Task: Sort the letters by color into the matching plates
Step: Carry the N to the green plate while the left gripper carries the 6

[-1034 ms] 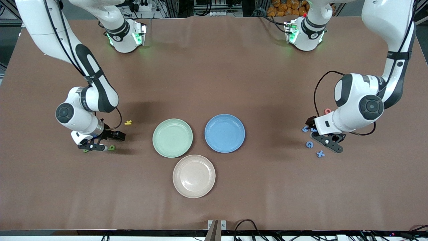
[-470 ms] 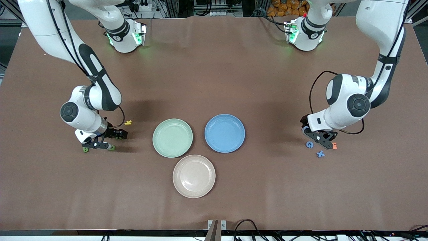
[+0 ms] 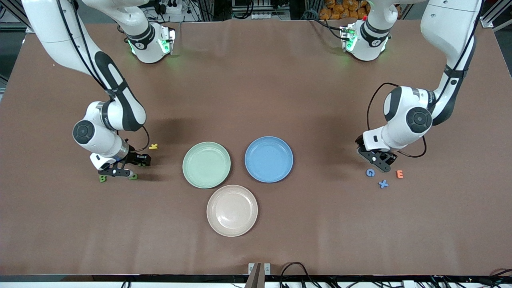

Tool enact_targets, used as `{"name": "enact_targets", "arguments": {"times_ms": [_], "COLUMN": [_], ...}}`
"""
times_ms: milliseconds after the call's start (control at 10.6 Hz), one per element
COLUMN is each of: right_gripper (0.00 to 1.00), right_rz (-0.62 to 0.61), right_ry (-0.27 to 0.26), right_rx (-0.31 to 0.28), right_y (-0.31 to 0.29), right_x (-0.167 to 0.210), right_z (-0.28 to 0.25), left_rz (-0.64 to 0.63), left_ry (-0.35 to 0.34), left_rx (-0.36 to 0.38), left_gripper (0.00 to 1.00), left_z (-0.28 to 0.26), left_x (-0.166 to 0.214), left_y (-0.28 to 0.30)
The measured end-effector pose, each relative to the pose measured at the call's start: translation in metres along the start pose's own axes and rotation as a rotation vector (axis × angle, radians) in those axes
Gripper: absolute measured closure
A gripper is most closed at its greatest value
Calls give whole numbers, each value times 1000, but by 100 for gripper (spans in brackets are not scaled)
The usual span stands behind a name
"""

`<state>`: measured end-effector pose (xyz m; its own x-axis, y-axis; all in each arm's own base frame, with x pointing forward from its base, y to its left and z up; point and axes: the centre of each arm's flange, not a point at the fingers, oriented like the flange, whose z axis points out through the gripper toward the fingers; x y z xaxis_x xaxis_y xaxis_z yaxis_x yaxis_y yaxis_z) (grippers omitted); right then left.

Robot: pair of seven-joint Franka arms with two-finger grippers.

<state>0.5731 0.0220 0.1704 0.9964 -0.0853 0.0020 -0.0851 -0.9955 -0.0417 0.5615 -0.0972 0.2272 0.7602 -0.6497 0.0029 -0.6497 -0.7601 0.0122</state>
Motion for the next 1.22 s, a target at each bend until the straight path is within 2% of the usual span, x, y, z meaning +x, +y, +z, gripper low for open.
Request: {"name": "enact_targets", "arguments": {"times_ms": [94,282,470,564,658,1034,1128,1222], "right_gripper": [47,53,55,63,66,67,67,67], "right_rz": [-1,-1,-1,-2,-4,-19,-29,-32], "right_ry": [3,5,6,8,9,15,20,3], "right_rx": [1,1,1,2,3,5,9,10], "right_y": [0,0,0,-1,-3,-11,-18,-21], "right_x": [0,-1,-1,-1,-1,-1,7,8], "right_z": [-1,-2,-2,-3,-6,-8,-23,-27], "left_rz": [5,33,63,80,87,97,98,98], "left_ry": [8,22,21,19,16,-1,-2,-1], "left_rx": [4,9,7,5,2,-19,-21,-20], "left_gripper": [0,0,0,0,0,0,0,0], "left_z": [7,19,26,29,33,54,56,56], "left_x": [-6,-16,-25,-28,-30,-36,-35,-35], "left_y": [2,6,1,-2,-4,-6,-5,-6]}}
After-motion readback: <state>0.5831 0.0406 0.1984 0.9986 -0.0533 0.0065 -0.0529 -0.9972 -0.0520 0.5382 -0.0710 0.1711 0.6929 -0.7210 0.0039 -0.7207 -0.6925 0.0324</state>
